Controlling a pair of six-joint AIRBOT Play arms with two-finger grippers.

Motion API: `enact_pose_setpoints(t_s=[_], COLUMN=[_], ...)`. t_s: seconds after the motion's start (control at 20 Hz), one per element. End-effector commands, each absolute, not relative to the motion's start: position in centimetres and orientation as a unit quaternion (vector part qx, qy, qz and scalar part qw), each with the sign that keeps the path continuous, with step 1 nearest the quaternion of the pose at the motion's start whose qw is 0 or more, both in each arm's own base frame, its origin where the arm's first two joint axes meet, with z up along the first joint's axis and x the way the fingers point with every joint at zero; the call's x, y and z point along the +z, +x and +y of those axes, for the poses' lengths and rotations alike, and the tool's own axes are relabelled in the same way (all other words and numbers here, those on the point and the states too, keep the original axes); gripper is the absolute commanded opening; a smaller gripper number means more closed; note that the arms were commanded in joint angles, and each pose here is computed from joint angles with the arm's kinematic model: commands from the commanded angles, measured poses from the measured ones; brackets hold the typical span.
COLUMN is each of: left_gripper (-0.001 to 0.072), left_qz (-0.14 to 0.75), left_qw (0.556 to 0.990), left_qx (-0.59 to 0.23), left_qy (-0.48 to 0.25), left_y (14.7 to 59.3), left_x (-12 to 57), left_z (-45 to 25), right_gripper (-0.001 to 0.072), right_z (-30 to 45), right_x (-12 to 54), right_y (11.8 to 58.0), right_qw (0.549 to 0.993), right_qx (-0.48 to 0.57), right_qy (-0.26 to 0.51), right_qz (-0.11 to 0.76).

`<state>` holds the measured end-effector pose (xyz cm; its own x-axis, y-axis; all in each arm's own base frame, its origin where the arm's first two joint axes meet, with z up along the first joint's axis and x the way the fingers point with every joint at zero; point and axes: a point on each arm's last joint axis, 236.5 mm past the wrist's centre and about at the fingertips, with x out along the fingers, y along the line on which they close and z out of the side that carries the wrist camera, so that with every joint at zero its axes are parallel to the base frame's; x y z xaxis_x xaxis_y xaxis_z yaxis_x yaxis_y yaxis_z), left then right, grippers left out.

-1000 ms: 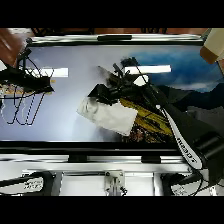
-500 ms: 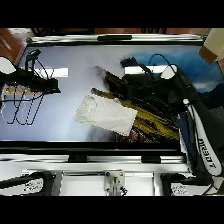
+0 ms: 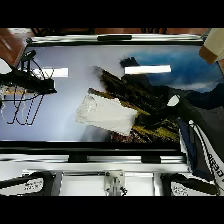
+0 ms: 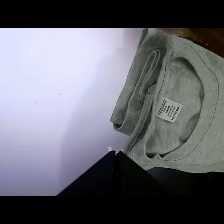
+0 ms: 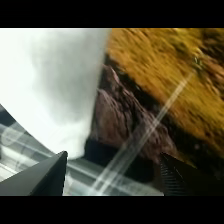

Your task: Fold the shirts.

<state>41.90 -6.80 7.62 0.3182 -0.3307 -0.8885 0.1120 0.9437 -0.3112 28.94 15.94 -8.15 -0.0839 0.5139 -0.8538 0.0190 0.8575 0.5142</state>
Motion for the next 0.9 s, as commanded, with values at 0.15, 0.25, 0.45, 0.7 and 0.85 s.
enact_pose_setpoints(t_s=[0.15,0.25,0.45,0.7,0.85], left_gripper=[0.004,0.004,0.004,0.004,0.0041], left_qz=[0.572,0.57,0.57,0.564,0.564], left_qw=[0.803,0.804,0.804,0.808,0.808], left_qx=[-0.137,-0.133,-0.133,-0.131,-0.132], left_qy=[-0.099,-0.104,-0.104,-0.104,-0.104], left_y=[41.6,41.8,41.8,42.1,42.1], left_x=[7.6,7.6,7.6,7.7,7.7], left_z=[-6.8,-6.8,-6.8,-6.8,-6.8], right_gripper=[0.0673,0.0614,0.0069,0.0069,0.0069], right_z=[20.6,21.4,24.0,17.8,7.9], right_x=[-9.8,-9.5,-5.2,8.3,14.1], right_y=[32.6,33.3,35.5,41.3,42.1], right_qw=[0.705,0.704,0.709,0.767,0.815], right_qx=[0.204,0.207,0.286,0.347,0.256], right_qy=[0.239,0.265,0.301,0.28,0.29], right_qz=[0.636,0.626,0.57,0.463,0.431])
